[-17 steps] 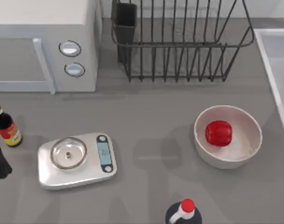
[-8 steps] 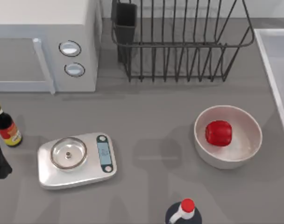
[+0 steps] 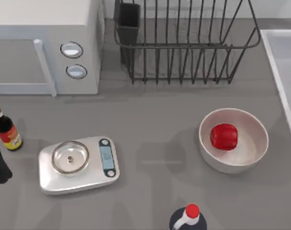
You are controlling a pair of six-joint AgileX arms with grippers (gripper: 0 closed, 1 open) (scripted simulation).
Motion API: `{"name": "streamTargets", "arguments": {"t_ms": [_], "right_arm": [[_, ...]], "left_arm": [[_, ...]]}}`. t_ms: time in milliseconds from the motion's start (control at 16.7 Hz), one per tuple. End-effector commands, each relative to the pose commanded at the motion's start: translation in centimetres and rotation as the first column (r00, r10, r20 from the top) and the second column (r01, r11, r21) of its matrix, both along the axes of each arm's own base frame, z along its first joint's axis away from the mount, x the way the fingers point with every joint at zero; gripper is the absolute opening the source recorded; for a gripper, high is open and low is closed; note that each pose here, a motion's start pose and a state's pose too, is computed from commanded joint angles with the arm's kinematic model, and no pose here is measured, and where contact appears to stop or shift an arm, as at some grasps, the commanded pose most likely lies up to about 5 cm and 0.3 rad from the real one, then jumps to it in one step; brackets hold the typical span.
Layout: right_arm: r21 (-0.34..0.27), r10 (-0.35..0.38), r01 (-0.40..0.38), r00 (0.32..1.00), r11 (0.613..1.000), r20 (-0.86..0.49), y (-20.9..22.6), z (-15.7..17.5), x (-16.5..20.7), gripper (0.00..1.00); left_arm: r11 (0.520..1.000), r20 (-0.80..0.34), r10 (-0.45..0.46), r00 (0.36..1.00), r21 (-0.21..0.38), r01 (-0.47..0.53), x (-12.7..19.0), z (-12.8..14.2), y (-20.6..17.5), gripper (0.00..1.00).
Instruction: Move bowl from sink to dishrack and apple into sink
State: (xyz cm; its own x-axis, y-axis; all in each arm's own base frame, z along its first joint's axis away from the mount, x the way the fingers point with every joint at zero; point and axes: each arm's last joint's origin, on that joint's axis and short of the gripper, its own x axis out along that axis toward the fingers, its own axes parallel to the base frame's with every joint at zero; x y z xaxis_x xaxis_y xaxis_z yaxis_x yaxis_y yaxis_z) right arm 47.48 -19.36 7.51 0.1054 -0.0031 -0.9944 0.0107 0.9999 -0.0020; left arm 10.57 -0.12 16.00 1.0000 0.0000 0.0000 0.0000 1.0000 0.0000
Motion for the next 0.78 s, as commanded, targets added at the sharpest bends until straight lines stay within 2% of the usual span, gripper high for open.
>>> {"name": "streamTargets", "arguments": {"t_ms": [300, 540, 780], "right_arm": [[0.000, 0.003, -0.003, 1.000, 1.000, -0.005, -2.8, 9.5, -5.8, 0.00], [-0.001, 0.004, -0.004, 1.000, 1.000, -0.007, -3.2, 18.5, -14.1, 0.00], [-0.005, 0.003, -0.003, 1.000, 1.000, -0.004, -1.1, 24.8, -22.9, 0.00]], "left_arm": [[1.000, 0.000, 0.000, 1.000, 0.000, 0.000, 0.0, 0.0, 0.0, 1.00], [1.000, 0.000, 0.000, 1.000, 0.000, 0.000, 0.0, 0.0, 0.0, 1.00], [1.000, 0.000, 0.000, 1.000, 0.000, 0.000, 0.0, 0.0, 0.0, 1.00]]}}
